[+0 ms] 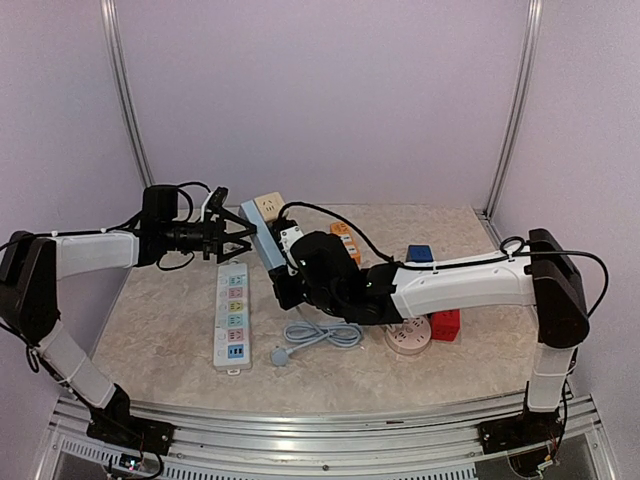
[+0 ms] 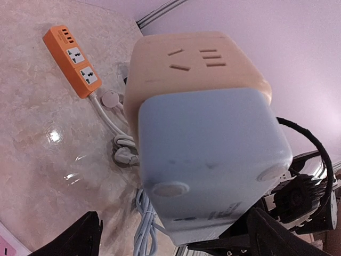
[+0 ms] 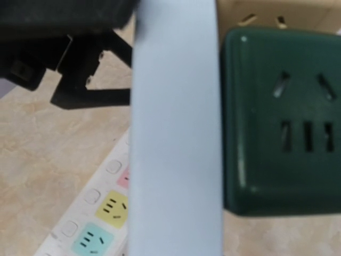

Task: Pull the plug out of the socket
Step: Pick up the socket from the center of the board.

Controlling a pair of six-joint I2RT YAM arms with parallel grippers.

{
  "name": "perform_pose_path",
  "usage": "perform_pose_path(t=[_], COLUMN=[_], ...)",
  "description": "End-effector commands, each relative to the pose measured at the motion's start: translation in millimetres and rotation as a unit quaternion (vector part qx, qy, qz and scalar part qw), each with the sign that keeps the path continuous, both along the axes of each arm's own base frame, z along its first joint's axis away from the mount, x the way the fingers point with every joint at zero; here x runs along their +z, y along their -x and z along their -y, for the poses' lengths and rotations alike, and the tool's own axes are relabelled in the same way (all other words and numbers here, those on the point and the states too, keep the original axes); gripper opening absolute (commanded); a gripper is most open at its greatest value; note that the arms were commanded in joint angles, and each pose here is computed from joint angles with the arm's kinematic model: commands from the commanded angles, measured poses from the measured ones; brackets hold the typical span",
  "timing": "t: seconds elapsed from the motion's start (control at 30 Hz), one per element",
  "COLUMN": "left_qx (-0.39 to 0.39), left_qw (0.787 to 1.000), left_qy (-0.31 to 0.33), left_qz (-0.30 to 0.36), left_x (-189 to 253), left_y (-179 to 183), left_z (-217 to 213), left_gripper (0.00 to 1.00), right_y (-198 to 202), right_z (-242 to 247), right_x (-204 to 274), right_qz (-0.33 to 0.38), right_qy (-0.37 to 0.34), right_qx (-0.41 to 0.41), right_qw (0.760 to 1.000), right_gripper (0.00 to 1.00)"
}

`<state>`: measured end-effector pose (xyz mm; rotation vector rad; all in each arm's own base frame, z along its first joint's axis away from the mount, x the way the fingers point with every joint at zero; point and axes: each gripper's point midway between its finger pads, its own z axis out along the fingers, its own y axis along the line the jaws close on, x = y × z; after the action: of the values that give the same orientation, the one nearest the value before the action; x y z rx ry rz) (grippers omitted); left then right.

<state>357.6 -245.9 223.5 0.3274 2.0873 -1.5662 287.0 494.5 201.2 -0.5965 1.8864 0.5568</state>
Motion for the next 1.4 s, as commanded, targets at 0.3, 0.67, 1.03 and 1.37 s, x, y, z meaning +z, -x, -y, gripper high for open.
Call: perform_pose_path(t=[0.3, 0.67, 1.03, 1.37], left_qx=[-0.012, -0.013, -0.011, -0.013], left_qw=[1.0, 1.0, 1.0, 0.999], left_qy=[0.007, 0.01, 0.024, 0.031], left_qz=[0.006, 0.005, 0.004, 0.005], left_x=[4.1, 5.7, 9.5, 11.8], left_y=[1.8, 1.3, -1.1, 0.6], left_z=[3.1, 2.4, -2.2, -6.6], left_gripper=[0.7, 0.68, 0.51, 0.2], right_y=[11.0, 15.4, 15.6, 18.1], right_z=[-21.7, -30.6, -34.2, -25.1], right_x=[86.6, 84.4, 78.2, 68.3], right_qz=[0.071, 0.073, 0.07, 0.065], right_qy=[-0.074, -0.066, -0.059, -0.043], right_qx=[0.006, 0.014, 0.017, 0.015], right_qw=[0.995, 0.995, 0.996, 0.997], right_gripper=[0.0, 0.0, 0.0, 0.39])
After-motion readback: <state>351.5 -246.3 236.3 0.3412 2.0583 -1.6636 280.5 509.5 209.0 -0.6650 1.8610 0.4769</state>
